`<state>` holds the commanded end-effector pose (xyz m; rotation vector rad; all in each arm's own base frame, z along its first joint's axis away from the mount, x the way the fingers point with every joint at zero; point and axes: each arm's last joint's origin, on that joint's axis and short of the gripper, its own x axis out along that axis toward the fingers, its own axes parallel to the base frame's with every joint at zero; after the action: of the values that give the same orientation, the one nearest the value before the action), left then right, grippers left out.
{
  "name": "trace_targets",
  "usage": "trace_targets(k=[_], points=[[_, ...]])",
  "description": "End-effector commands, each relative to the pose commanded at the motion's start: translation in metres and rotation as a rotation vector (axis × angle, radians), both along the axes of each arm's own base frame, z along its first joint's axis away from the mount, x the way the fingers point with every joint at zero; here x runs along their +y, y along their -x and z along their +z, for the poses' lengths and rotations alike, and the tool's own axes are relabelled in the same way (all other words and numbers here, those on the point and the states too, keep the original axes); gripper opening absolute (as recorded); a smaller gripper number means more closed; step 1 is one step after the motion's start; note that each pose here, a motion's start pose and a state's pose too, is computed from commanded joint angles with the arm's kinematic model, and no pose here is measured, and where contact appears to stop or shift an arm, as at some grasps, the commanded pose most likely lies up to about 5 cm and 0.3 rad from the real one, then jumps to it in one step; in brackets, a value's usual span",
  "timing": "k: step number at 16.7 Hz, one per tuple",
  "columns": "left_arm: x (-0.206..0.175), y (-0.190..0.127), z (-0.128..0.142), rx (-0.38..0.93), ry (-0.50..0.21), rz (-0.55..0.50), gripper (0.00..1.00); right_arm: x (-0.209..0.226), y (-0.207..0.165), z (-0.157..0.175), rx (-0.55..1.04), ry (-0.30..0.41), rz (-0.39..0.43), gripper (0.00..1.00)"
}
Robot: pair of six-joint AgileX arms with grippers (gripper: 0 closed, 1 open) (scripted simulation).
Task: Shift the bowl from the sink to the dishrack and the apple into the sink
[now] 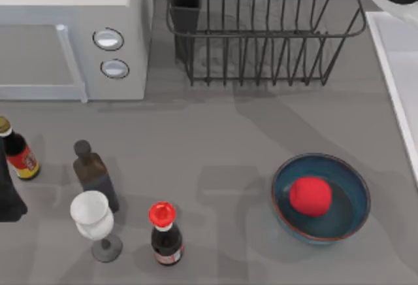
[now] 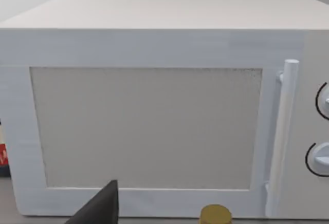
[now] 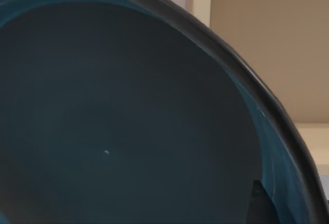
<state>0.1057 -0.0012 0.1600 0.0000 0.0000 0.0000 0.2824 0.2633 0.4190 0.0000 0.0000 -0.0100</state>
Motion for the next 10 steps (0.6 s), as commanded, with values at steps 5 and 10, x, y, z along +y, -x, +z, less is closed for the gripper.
trace_targets(k=[5,10], points=[[0.0,0.0,0.0,0.0,0.0,0.0,1.0,0.004,-0.009,-0.012,0.007,0.006,0.001,0.0],[0.0,0.0,0.0,0.0,0.0,0.0,1.0,0.017,-0.054,-0.082,0.006,0.005,0.0,0.0]])
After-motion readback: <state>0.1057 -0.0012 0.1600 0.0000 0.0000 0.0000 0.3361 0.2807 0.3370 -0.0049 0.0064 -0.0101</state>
